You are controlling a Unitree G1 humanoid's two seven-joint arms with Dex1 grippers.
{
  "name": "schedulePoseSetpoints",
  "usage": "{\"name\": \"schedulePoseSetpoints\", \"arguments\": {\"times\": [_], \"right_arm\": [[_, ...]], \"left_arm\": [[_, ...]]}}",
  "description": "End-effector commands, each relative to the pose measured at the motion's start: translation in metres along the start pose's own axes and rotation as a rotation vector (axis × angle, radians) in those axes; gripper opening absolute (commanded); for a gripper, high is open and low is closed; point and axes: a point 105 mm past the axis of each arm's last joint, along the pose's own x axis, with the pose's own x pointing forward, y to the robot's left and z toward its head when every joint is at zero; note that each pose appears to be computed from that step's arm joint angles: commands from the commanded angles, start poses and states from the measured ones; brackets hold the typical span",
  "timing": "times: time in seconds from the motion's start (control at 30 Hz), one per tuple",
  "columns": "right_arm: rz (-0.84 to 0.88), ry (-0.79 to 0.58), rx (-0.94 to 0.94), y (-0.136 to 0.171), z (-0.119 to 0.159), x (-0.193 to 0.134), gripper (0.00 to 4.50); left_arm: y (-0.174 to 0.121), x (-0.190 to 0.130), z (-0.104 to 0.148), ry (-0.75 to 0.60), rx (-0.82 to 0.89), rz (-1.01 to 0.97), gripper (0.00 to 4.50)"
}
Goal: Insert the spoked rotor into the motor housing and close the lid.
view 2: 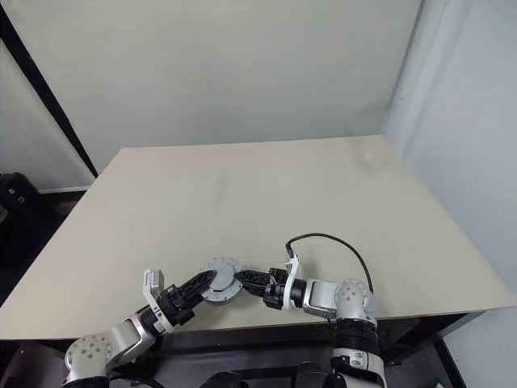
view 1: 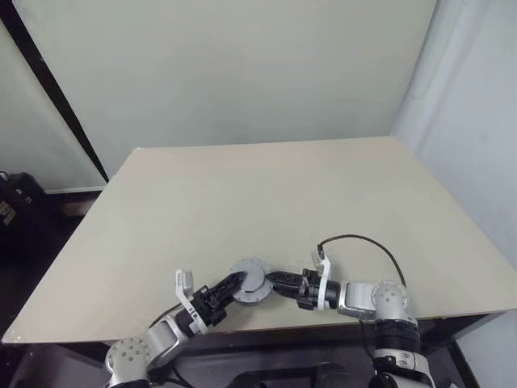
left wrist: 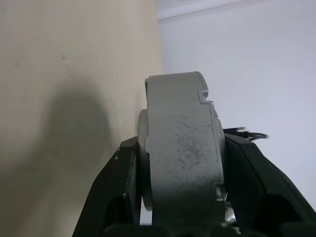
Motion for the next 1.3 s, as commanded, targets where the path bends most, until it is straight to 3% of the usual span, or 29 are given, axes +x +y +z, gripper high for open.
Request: {"name": "schedulePoseSetpoints", "arguments": {"times": [0.03, 0.23, 0.4, 0.5, 0.67, 1.07, 1.3], "right_arm": [[0.064, -0.042, -0.089, 0.02, 0.009, 0.008, 4.03], [0.024, -0.151, -0.274, 0.022, 0.023, 0.004, 4.09], [-0.079, -0.223, -0.674, 0.024, 0.034, -0.001, 4.09], [-0.129, -0.237, -0.944, 0.027, 0.038, -0.003, 4.09], [-0.202, -0.171, -1.325, 0.018, 0.034, -0.004, 4.09], [-0.226, -0.145, -1.428, 0.007, 0.03, -0.006, 4.09], [-0.233, -0.131, -1.439, 0.004, 0.032, -0.005, 4.09]], "left_arm": [[-0.008, 0.006, 0.006, -0.032, 0.04, -0.028, 1.98], [-0.013, 0.003, 0.039, -0.249, 0.187, -0.003, 1.98], [-0.016, -0.016, 0.096, -0.535, 0.473, 0.172, 1.98], [-0.015, -0.029, 0.119, -0.599, 0.67, 0.323, 1.98], [-0.011, -0.042, 0.144, -0.662, 0.788, 0.434, 1.98], [0.02, -0.049, 0.151, -0.707, 0.75, 0.602, 1.98], [0.019, -0.068, 0.162, -0.791, 0.874, 0.739, 4.37]]}}
